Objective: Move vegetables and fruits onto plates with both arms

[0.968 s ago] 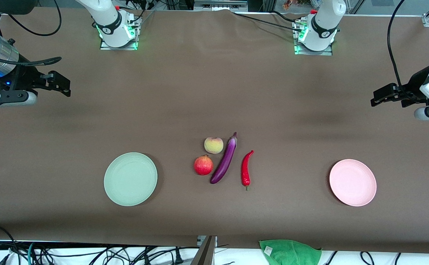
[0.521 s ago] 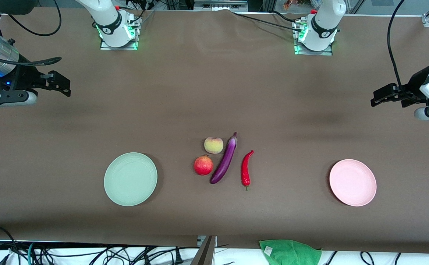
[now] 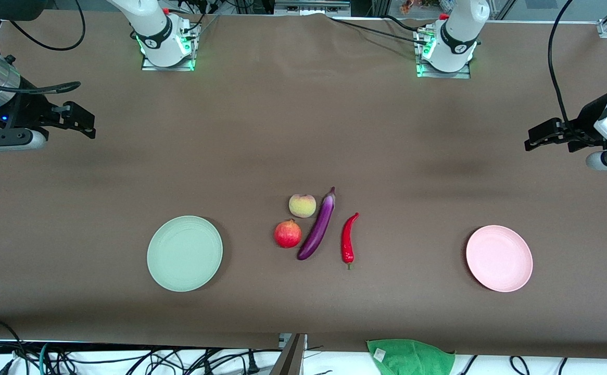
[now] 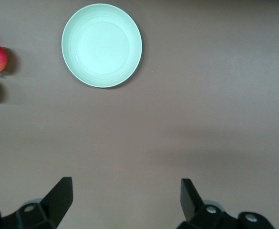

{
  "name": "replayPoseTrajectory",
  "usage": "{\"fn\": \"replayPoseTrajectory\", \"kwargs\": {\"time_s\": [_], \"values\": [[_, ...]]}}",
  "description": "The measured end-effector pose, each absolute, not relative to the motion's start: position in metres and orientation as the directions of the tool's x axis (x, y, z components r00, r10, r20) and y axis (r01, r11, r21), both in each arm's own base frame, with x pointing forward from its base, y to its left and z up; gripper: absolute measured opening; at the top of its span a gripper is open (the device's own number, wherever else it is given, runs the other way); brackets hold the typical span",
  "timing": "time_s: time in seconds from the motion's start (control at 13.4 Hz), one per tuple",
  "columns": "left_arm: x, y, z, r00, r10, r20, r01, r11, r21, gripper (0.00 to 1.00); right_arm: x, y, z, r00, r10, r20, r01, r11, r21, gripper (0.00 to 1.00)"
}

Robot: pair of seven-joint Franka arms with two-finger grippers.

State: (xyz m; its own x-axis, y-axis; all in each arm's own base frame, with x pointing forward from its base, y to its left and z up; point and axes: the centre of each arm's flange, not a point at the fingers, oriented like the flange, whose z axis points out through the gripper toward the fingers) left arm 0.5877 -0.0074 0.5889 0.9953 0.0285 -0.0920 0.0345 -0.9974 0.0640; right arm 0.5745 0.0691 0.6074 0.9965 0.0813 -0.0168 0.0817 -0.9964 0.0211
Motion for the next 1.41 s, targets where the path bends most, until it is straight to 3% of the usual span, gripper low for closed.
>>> {"fn": "replayPoseTrajectory", "kwargs": {"time_s": [1.41], "values": [[0.588,-0.008,0.589,0.995,0.028,-0.092,0.034,-0.997,0.064,1.00,0.580,0.077,0.598,0.993,0.111,-0.032,0.112,-0.993,0.022,1.00]]}}
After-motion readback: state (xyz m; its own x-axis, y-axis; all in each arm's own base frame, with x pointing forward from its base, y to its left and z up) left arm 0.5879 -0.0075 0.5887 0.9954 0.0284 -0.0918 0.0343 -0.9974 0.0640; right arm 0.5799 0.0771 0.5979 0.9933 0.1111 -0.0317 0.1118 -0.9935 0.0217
